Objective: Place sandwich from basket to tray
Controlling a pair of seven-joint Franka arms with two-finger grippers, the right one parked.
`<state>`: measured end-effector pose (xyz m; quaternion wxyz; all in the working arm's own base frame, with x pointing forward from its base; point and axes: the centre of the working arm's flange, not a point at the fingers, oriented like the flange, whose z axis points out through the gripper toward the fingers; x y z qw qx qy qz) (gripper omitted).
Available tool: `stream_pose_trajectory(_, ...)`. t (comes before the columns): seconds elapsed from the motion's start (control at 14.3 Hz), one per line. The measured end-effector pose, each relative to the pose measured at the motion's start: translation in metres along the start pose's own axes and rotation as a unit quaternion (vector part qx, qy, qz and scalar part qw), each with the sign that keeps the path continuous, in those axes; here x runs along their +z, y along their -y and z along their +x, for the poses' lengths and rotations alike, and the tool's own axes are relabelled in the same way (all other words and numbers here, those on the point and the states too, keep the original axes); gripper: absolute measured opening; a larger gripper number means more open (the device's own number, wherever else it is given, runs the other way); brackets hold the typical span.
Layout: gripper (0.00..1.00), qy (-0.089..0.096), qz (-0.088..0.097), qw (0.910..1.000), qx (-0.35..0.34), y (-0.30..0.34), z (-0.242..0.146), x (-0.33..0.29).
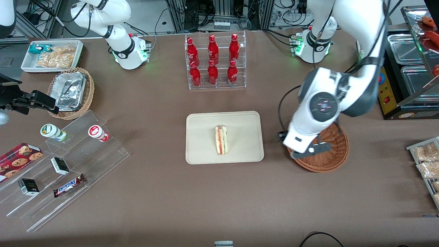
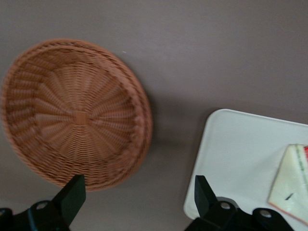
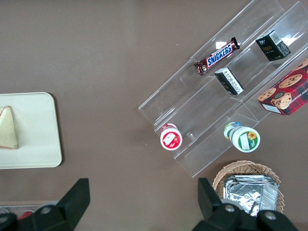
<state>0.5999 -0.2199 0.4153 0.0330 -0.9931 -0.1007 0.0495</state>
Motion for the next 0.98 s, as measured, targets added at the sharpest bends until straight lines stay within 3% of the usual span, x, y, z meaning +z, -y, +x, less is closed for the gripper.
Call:
stream_pose_trajectory(0.21, 1.0, 0.001, -0.004, 0.9993, 0.037, 0.056, -0.004, -0.023)
stream_pose_trajectory(0.35, 1.0, 0.022, -0.004, 0.9972, 0.071, 0.093, -0.014, -0.044)
stream_pose_trajectory(0.56, 1.0, 0.035, -0.008, 0.9909, 0.13, 0.144, -0.026, -0.081)
stream_pose_trajectory(0.7, 1.0, 0.034, -0.012, 0.9861, 0.162, 0.174, -0.03, -0.101)
stream_pose_trajectory(0.98, 1.0, 0.008, -0.024, 0.9839, 0.177, 0.207, -0.027, -0.132)
